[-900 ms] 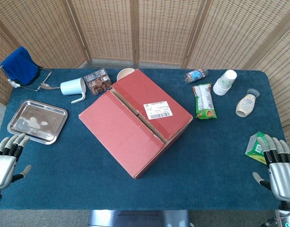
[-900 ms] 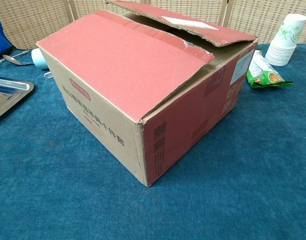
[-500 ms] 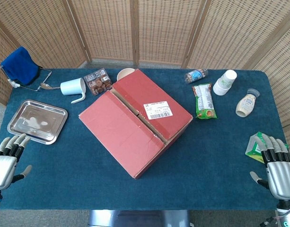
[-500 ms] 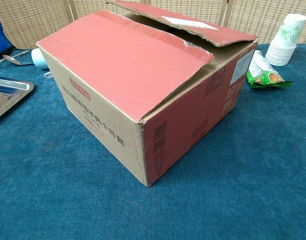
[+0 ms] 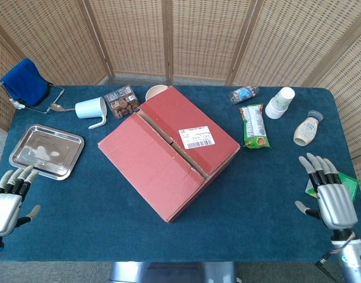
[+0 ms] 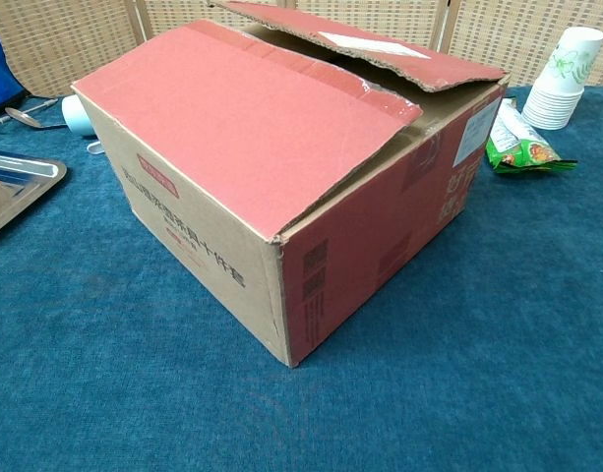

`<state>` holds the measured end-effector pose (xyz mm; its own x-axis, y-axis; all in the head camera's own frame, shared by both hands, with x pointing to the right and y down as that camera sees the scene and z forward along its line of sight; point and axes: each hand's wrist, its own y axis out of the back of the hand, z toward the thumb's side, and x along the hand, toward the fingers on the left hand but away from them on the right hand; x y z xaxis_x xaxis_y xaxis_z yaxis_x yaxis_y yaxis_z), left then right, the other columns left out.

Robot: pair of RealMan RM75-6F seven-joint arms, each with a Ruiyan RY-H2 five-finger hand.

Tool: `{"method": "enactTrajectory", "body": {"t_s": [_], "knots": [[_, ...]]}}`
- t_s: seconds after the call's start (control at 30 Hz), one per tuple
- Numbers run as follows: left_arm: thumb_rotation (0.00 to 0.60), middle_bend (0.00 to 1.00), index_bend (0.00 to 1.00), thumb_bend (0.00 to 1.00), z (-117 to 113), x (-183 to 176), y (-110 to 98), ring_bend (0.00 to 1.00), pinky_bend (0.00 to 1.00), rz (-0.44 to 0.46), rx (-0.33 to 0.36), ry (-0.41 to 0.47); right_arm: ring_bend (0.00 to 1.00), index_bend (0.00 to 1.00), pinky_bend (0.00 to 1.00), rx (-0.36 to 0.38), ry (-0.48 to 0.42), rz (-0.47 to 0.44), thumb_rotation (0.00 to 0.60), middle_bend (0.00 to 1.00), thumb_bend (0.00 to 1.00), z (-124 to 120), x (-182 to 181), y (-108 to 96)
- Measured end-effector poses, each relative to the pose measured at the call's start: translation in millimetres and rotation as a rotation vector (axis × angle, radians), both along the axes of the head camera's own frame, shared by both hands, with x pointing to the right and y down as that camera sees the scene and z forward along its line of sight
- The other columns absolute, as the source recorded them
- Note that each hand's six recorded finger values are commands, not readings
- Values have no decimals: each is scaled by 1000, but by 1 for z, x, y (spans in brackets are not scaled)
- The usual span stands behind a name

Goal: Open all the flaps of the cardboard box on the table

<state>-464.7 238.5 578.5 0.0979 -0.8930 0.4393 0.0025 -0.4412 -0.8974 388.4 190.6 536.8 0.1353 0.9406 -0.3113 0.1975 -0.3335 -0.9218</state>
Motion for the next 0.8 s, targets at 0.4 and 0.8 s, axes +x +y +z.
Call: {"method": "enactTrajectory", "body": {"t_s": [0.4, 0.8], "knots": [[600, 0, 0, 33, 8, 3, 0, 0, 0, 13, -10, -18, 0, 0, 22, 32, -94, -45, 600, 0, 0, 15, -43, -35], [600, 0, 0, 34, 9, 4, 2, 0, 0, 15, -11, -19, 0, 0, 22, 11, -143, -89, 600, 0, 0, 29, -85, -56]]}}
